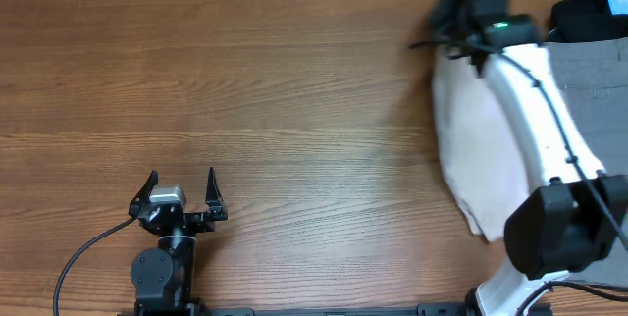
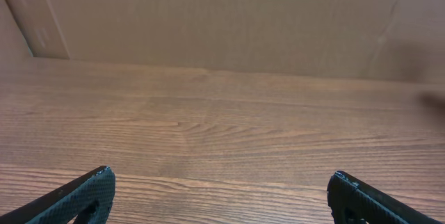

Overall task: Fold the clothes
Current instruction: 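Drag the beige pants left onto the table center with the right gripper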

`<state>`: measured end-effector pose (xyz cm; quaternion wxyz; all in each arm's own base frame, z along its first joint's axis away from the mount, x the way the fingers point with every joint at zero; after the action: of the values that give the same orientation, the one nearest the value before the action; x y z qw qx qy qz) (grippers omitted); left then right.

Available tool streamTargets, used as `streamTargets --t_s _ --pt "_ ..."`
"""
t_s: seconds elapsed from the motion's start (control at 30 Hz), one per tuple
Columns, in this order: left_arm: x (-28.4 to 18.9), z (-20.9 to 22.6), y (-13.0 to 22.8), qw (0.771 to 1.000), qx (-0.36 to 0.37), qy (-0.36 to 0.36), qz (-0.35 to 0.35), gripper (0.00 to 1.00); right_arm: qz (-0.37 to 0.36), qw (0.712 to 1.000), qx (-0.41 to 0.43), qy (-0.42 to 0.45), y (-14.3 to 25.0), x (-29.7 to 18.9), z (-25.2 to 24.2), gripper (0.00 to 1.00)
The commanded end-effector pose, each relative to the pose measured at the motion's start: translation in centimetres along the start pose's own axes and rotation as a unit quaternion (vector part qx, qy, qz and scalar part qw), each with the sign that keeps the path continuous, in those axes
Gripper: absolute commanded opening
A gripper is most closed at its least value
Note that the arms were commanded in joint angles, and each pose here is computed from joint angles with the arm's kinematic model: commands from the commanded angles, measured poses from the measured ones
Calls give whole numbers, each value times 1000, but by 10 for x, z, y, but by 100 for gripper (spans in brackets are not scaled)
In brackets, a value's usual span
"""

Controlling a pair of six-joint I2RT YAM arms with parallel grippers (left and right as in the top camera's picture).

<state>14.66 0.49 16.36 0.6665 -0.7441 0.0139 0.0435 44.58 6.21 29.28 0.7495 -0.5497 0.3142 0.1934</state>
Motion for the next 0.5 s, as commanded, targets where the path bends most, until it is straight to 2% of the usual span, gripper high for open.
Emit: streamTargets --t_s 0.0,0.33,0.47 --pt "0 1 0 1000 7 -3 -3 100 20 992 -2 -126 20 -25 68 4" --pt "0 1 0 1000 7 -3 -3 100 167 948 -68 -263 141 -34 190 4" --pt "0 1 0 1000 7 -3 -3 100 181 939 -99 -274 173 -44 213 4"
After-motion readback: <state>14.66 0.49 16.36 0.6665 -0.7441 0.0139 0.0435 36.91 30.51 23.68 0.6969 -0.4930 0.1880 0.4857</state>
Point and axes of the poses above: each gripper's point midway between its finger pads, its own x axis out along the fingers, its own z axis along the line the jaws close on, y = z × x, the point moved 10 cm from there along -x, back along the fingers, and after that the axes turned 2 degrees about -x, right-handed, at the moved point
